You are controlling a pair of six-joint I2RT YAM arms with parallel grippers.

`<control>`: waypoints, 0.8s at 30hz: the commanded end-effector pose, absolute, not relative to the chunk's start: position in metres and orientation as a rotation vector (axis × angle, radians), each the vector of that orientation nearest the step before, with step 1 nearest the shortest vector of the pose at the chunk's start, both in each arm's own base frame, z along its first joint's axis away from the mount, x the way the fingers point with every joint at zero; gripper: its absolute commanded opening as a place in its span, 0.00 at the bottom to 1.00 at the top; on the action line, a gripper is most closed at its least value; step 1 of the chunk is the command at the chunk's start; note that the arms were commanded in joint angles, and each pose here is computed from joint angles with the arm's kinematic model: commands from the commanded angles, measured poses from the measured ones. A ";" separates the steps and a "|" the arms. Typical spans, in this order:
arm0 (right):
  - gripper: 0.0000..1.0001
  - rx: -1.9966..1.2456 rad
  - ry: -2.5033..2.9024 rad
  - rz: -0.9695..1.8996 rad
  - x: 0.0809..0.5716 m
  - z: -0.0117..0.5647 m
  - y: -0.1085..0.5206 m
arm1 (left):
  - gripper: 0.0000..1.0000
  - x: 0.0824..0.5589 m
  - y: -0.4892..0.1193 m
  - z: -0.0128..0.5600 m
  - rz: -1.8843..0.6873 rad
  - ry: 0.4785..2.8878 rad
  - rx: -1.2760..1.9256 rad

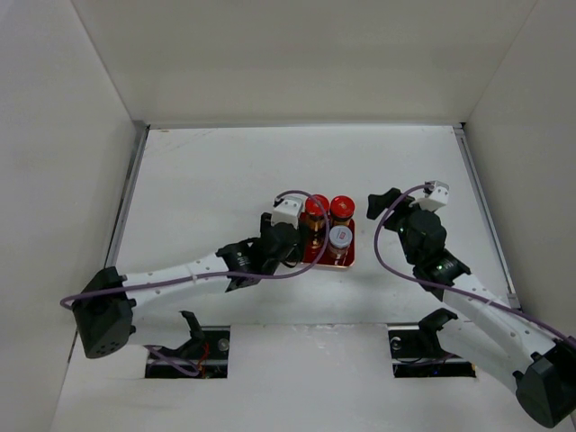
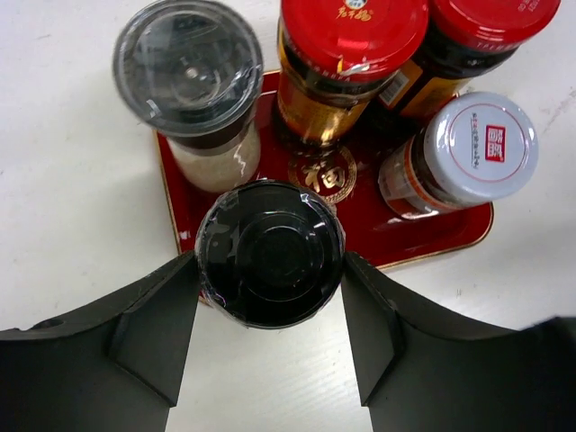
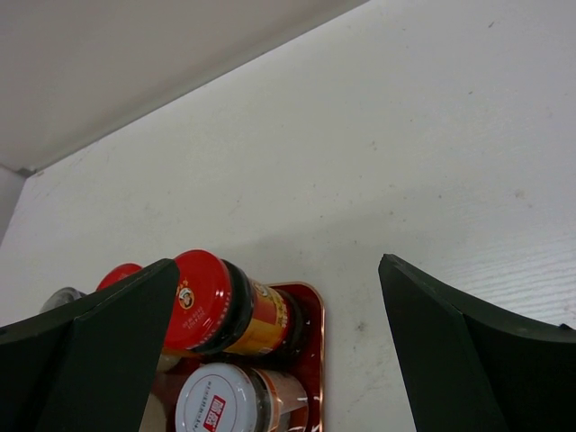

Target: Organize the condiment bottles

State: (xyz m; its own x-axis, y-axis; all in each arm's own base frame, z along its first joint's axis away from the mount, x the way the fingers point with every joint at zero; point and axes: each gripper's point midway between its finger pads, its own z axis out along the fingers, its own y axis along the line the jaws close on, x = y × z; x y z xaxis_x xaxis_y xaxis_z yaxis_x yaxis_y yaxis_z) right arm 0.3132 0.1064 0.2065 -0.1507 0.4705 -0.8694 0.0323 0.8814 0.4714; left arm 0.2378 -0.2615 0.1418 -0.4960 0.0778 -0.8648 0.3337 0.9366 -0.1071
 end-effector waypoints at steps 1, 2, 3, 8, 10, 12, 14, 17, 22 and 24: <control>1.00 0.390 1.643 0.432 0.316 0.218 0.109 | 0.38 0.262 -0.299 0.203 -0.490 1.889 0.202; 1.00 0.390 1.645 0.431 0.316 0.217 0.109 | 0.38 0.263 -0.303 0.201 -0.493 1.886 0.206; 1.00 0.390 1.645 0.431 0.316 0.217 0.109 | 0.39 0.264 -0.306 0.199 -0.495 1.884 0.210; 1.00 0.388 1.645 0.430 0.316 0.217 0.109 | 0.43 0.270 -0.306 0.174 -0.445 1.912 0.226; 1.00 0.389 1.642 0.431 0.316 0.218 0.109 | 0.46 0.271 -0.303 0.163 -0.421 1.929 0.231; 1.00 0.390 1.642 0.430 0.316 0.218 0.109 | 0.53 0.271 -0.301 0.155 -0.407 1.941 0.236; 1.00 0.392 1.644 0.428 0.316 0.217 0.109 | 0.61 0.271 -0.297 0.151 -0.392 1.947 0.230; 1.00 0.395 1.648 0.423 0.316 0.217 0.108 | 0.73 0.270 -0.294 0.153 -0.388 1.939 0.225; 1.00 0.402 1.644 0.425 0.313 0.220 0.106 | 1.00 0.268 -0.293 0.170 -0.413 1.910 0.211; 1.00 0.407 1.644 0.420 0.311 0.222 0.104 | 1.00 0.265 -0.295 0.186 -0.439 1.880 0.211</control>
